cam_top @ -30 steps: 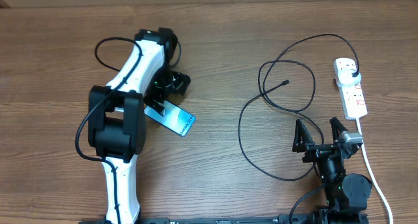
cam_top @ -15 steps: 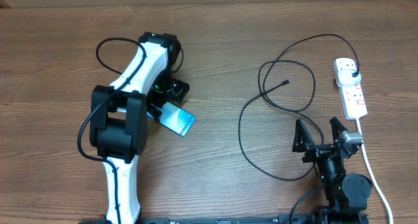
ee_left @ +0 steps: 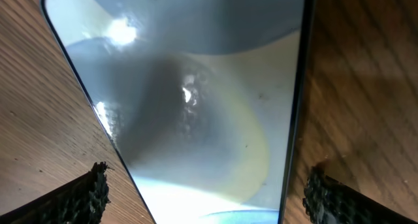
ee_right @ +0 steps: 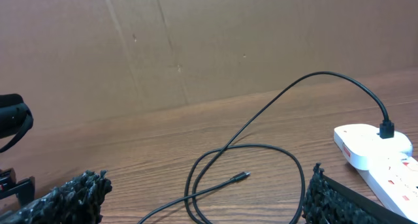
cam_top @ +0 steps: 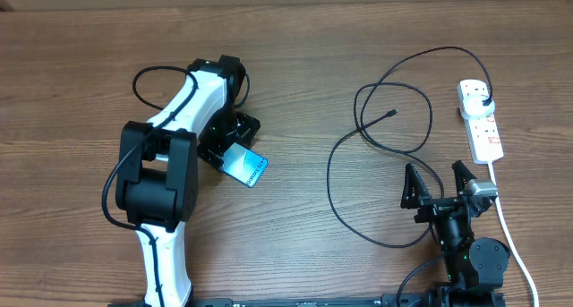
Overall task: Plug charger to phone and switch on socket
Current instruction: 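Lower the left gripper onto the phone's top edge, then close the left gripper on the phone and tilt it upright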
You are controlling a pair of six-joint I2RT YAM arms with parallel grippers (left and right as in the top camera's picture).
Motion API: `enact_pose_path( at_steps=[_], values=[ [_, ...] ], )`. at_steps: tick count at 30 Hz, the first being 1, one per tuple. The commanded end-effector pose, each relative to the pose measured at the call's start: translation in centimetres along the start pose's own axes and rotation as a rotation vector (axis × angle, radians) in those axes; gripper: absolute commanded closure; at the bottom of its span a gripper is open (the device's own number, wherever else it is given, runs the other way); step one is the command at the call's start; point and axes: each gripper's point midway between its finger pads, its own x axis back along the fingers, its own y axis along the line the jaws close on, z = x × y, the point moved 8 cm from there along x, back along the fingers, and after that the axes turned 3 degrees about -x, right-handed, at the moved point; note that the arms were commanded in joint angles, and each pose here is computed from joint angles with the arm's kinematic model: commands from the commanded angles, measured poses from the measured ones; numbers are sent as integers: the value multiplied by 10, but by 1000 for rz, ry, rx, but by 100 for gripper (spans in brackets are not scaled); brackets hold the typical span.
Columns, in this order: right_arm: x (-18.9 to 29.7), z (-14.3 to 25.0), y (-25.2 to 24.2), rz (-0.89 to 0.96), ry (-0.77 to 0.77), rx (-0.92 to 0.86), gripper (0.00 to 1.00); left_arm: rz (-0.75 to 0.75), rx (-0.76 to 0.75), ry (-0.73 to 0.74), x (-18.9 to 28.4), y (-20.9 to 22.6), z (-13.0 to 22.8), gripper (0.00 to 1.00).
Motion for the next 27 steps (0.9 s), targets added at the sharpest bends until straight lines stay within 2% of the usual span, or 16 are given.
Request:
enact_pose_path(
  at_steps=[1, 15, 24, 27],
  values=[
    [0, 3, -1, 5, 0, 1, 0, -157, -9, 66, -50, 17, 10, 2],
    [0, 3, -1, 5, 0, 1, 0, -127, -38, 89, -99, 30, 24, 4],
    [0, 3, -1, 5, 0, 1, 0, -120, -40, 89, -114, 39, 26, 16],
    [0, 3, -1, 5, 0, 1, 0, -94, -91, 79, -115, 35, 24, 22]
  ],
)
